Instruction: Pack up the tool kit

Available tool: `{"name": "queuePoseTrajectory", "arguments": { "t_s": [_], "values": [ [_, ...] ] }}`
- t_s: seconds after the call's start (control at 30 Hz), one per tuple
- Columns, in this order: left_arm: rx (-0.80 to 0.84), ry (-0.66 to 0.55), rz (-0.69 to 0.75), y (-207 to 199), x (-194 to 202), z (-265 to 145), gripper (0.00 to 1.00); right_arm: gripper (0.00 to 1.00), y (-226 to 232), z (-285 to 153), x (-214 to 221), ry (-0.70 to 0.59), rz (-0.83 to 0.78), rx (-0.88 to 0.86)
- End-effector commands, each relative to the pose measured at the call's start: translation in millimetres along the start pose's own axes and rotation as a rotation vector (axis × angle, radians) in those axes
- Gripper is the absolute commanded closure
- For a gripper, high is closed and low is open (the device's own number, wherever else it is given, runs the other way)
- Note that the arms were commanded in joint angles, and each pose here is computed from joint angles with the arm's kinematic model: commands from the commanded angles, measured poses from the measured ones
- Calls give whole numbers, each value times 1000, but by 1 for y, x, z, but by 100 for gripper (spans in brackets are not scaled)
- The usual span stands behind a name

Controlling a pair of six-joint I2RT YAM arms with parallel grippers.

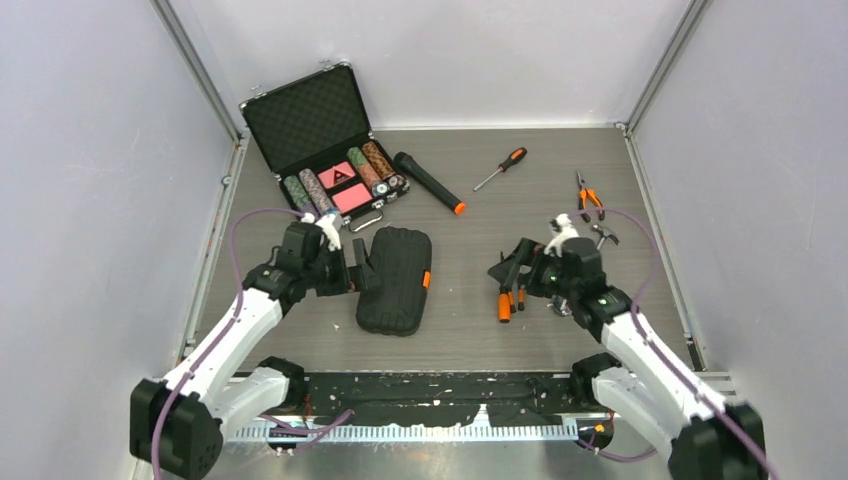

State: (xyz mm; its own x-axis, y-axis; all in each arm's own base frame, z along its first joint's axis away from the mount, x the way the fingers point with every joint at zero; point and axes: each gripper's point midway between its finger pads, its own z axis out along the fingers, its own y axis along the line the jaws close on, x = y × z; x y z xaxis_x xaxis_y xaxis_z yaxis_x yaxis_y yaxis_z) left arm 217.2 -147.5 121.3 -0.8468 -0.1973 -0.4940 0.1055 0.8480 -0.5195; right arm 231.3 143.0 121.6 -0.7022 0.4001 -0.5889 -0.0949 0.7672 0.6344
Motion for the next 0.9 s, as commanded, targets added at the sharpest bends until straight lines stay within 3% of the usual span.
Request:
{"name": "queuePoseTrajectory", "arguments": {
  "t_s": [0.0, 0.1, 0.4, 0.63, 0.77, 0.87],
  "values": [
    [-11, -68, 5, -12, -28, 15, 0, 3, 59, 29, -6, 8, -9, -152],
    [-53, -34, 8, -6, -24, 30, 0, 2, 81, 60, 8, 66, 16, -153],
    [-98, 63, -11, 4, -4, 59, 1, 27, 131, 121, 41, 206, 34, -187],
    [-114, 96, -58, 12, 9, 68, 4, 56, 119, 134, 63, 268, 55, -155],
    [-125, 110, -79, 17, 18, 70, 6, 67, 110, 136, 76, 296, 66, -143],
    [-125, 114, -101, 20, 24, 71, 7, 70, 103, 137, 82, 305, 70, -136]
  ]
}}
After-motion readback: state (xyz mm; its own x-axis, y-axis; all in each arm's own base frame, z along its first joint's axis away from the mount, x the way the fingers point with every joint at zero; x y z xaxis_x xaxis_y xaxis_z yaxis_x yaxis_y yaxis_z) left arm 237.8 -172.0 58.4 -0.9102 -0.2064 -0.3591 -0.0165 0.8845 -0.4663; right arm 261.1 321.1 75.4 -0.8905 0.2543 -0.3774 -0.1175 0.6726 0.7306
